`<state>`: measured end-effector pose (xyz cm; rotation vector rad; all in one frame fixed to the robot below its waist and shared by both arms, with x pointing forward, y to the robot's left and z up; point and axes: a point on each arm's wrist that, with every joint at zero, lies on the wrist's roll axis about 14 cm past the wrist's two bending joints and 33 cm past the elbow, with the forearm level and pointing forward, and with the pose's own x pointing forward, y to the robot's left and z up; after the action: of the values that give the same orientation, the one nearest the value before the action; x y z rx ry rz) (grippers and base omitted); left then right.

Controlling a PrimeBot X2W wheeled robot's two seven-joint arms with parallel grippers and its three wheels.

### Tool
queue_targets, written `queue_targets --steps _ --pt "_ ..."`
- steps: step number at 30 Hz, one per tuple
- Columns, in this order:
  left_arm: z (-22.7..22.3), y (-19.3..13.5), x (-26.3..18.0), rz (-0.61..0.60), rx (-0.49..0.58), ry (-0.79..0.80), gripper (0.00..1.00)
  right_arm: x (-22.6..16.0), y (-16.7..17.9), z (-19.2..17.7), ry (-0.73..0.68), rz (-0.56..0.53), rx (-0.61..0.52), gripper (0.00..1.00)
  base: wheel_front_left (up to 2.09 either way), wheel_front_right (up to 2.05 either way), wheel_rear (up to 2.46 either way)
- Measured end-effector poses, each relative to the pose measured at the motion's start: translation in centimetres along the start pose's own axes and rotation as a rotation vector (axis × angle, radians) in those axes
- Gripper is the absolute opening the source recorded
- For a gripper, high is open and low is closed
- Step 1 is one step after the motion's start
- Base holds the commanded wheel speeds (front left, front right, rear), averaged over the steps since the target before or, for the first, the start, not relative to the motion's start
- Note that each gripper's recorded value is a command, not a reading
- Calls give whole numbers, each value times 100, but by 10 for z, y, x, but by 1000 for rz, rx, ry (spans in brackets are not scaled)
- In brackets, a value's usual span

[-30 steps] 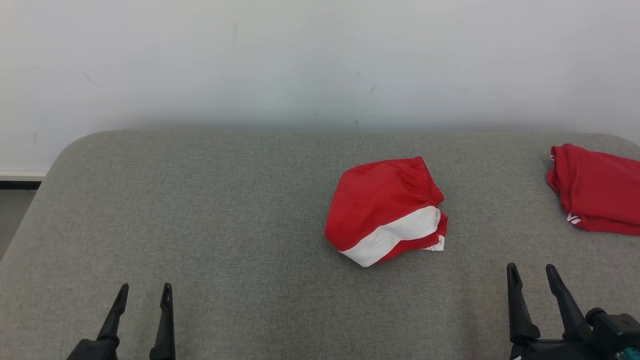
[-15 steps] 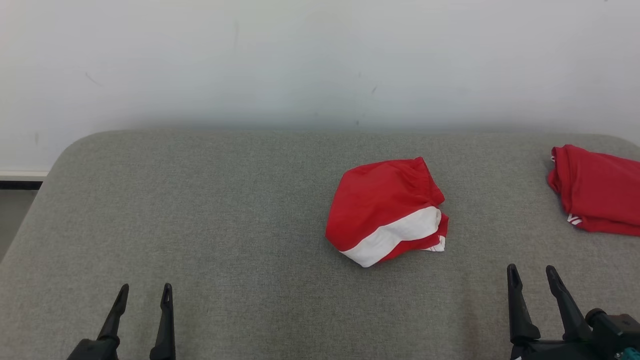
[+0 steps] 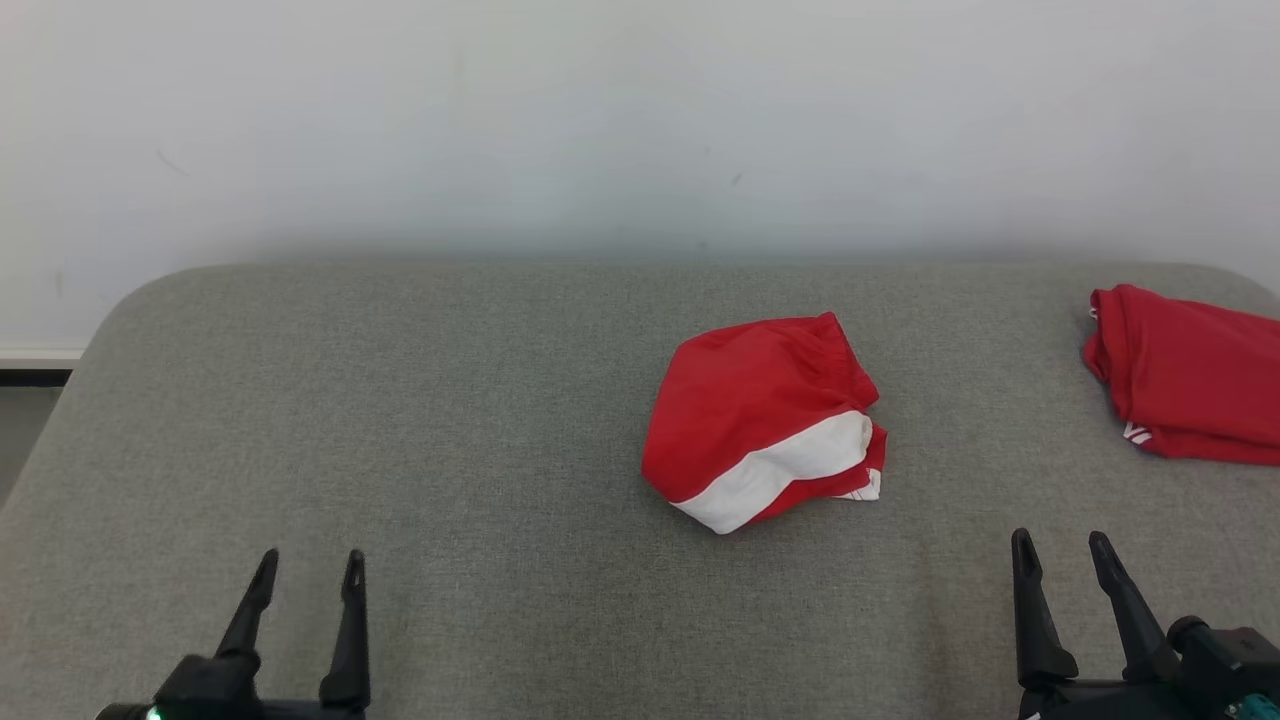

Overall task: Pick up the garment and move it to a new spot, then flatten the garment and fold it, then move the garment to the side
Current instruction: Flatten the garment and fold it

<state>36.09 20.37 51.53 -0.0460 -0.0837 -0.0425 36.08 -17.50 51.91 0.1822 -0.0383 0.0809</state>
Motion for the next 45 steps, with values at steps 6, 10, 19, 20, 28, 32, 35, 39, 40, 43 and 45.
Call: queue_targets --steps 6,10,19,20,28,32,35,39,40,43,45 --pt "24 -50 34 -165 2 -58 100 -1 -4 -2 5 -13 5 100 0 0 0" --pt "41 -104 71 -323 10 -85 100 -2 -15 -3 1 -47 9 100 0 0 0" --pt "35 -183 117 -549 59 -42 100 -9 -44 -6 -3 -143 13 100 0 0 0" --pt "29 -190 120 -567 69 -19 100 -10 -49 -7 -4 -157 14 100 0 0 0" --pt "-20 -226 130 -680 135 133 100 -20 -73 -13 2 -241 19 100 0 0 0" --pt "-53 -240 127 -733 165 229 100 -26 -83 -20 16 -279 25 100 0 0 0" --pt "-82 -238 122 -750 202 323 100 -28 -89 -23 23 -300 25 100 0 0 0" --pt "-104 -232 119 -739 204 397 0 -29 -95 -24 22 -318 22 100 0 0 0" --pt "-106 -233 118 -742 206 400 0 -29 -95 -24 21 -319 22 100 0 0 0" --pt "-98 -239 118 -745 173 366 0 -28 -96 -23 16 -318 18 100 0 0 0" --pt "-85 -242 121 -737 135 319 0 -26 -94 -23 16 -311 14 100 0 0 0"
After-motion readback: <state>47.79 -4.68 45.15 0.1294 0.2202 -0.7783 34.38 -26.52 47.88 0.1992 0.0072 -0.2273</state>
